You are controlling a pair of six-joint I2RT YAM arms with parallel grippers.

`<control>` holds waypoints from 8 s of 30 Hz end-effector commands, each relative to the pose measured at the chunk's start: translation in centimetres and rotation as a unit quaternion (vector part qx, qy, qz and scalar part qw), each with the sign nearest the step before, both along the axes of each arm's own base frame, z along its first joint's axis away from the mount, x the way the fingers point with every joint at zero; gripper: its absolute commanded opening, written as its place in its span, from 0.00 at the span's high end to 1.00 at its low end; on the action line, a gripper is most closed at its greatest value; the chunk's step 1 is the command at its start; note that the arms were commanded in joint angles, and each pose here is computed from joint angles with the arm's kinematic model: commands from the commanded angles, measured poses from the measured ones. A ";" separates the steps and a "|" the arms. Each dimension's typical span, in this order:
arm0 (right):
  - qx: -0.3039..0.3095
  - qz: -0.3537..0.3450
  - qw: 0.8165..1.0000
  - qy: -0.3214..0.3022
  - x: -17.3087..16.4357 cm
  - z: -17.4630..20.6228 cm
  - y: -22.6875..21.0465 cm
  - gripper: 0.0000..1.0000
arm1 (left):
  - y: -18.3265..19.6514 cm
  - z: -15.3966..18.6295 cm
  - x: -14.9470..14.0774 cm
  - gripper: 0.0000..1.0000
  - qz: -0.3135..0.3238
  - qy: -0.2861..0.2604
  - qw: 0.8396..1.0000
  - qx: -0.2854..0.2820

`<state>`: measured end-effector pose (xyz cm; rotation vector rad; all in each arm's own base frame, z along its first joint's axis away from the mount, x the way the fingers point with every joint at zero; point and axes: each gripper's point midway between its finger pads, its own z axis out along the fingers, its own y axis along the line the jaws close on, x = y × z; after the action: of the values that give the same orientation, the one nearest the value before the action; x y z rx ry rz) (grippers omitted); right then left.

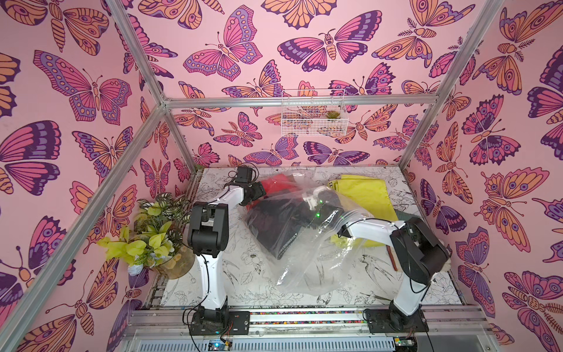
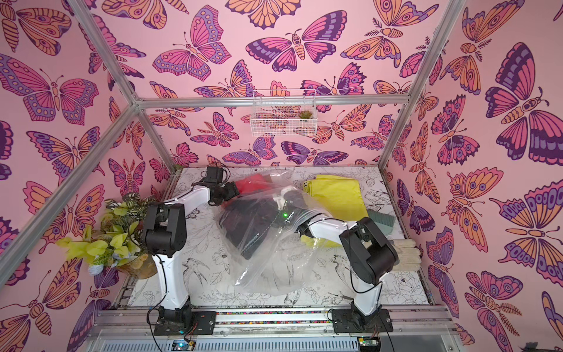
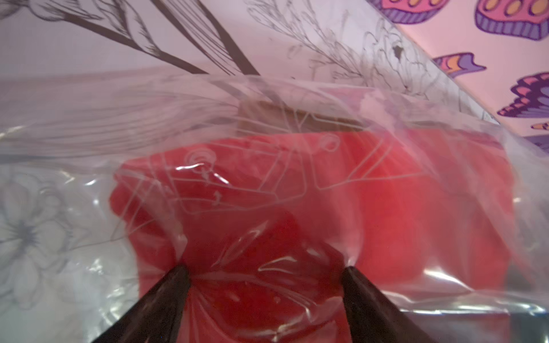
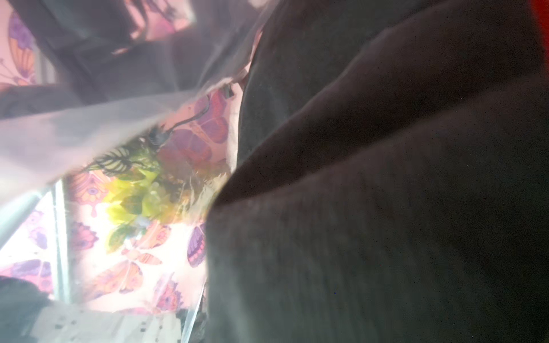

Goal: Take the trousers out of the vacuum bag
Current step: Take out the trousers from the vacuum bag, then place the trousers at the center of the board.

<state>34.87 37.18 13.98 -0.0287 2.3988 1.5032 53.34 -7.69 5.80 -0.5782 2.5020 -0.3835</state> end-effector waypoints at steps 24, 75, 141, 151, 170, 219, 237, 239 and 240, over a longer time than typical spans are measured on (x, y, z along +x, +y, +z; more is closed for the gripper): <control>0.083 0.026 0.993 -0.077 -1.0 8.0 1.1 1.00 | 5.3 -4.4 -0.5 0.16 0.054 0.095 0.994 0.021; -0.145 -0.136 0.978 -0.067 -16.0 5.4 -18.9 1.00 | -17.0 13.4 -12.4 0.00 -0.382 -0.085 0.909 -0.140; -0.113 -0.220 0.968 -0.040 -12.5 12.5 -19.1 1.00 | -15.7 13.3 -19.4 0.00 -0.348 -0.105 0.931 -0.016; -0.122 -0.269 0.955 -0.024 -11.1 12.2 -20.0 1.00 | -20.3 16.7 -30.9 0.00 -0.440 -0.207 0.870 0.079; -0.121 -0.311 0.943 -0.015 -11.2 12.3 -21.5 1.00 | -30.5 14.0 -38.6 0.00 -0.416 -0.304 0.845 0.143; -0.057 -0.277 0.956 -0.081 -10.7 16.1 -19.8 1.00 | -33.3 14.5 -34.4 1.00 -0.383 -0.324 0.858 0.111; -0.081 -0.208 0.947 -0.230 -9.1 26.6 -18.1 1.00 | -34.6 26.5 -29.6 1.00 -0.419 -0.391 0.818 0.047; -0.090 -0.214 0.942 -0.243 -9.0 27.8 -18.5 1.00 | -35.4 27.8 -29.4 1.00 -0.431 -0.400 0.808 0.040; -0.094 -0.219 0.939 -0.249 -8.9 28.4 -18.8 1.00 | -35.9 28.3 -29.3 1.00 -0.440 -0.402 0.802 0.036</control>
<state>26.33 19.31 38.40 0.1410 2.0695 0.9630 23.78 -41.98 31.09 0.6675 1.8410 -0.6098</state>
